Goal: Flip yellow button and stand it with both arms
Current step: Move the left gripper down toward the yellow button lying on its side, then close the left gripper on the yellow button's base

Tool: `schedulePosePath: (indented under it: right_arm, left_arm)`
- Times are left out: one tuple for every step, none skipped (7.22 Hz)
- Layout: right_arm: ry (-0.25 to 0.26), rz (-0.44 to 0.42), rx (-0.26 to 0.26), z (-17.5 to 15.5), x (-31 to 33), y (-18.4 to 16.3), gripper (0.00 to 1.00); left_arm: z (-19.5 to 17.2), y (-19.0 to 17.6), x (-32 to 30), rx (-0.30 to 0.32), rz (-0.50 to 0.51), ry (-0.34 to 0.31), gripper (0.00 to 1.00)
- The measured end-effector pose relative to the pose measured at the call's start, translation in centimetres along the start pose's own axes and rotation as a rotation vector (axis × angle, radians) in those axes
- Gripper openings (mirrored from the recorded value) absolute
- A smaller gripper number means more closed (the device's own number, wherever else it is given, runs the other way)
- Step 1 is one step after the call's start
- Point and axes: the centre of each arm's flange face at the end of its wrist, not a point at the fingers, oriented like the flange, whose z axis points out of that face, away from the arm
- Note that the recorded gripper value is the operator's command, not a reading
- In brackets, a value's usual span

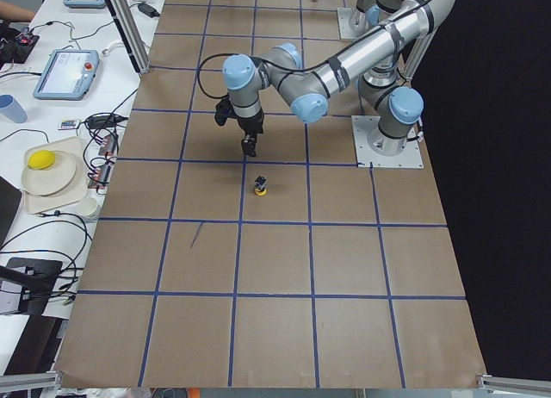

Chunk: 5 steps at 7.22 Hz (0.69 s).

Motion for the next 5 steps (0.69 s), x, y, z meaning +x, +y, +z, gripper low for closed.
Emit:
schedulePosePath:
  right_arm:
    - [0.0,0.0,0.0,0.0,0.0,0.0,1.0]
    - [0.0,0.0,-0.001,0.0,0.0,0.0,1.0]
    - [0.0,0.0,-0.001,0.0,0.0,0.0,1.0]
    - [0.001,0.0,-0.002,0.1,0.0,0.0,1.0]
    - [0.001,0.0,-0.003,0.1,0.0,0.0,1.0]
  left_arm:
    - [1.5,0.2,-1.1,0.016,0.056,-0.019,1.0]
    - [2.9,0.4,-2.3,0.019,0.098,-0.022,1.0]
    - [4.2,0.4,-3.6,0.027,0.143,-0.031,1.0]
    - [5.4,0.5,-4.9,0.039,0.192,-0.043,1.0]
    - [6.6,0.8,-5.4,0.04,0.22,-0.037,0.99]
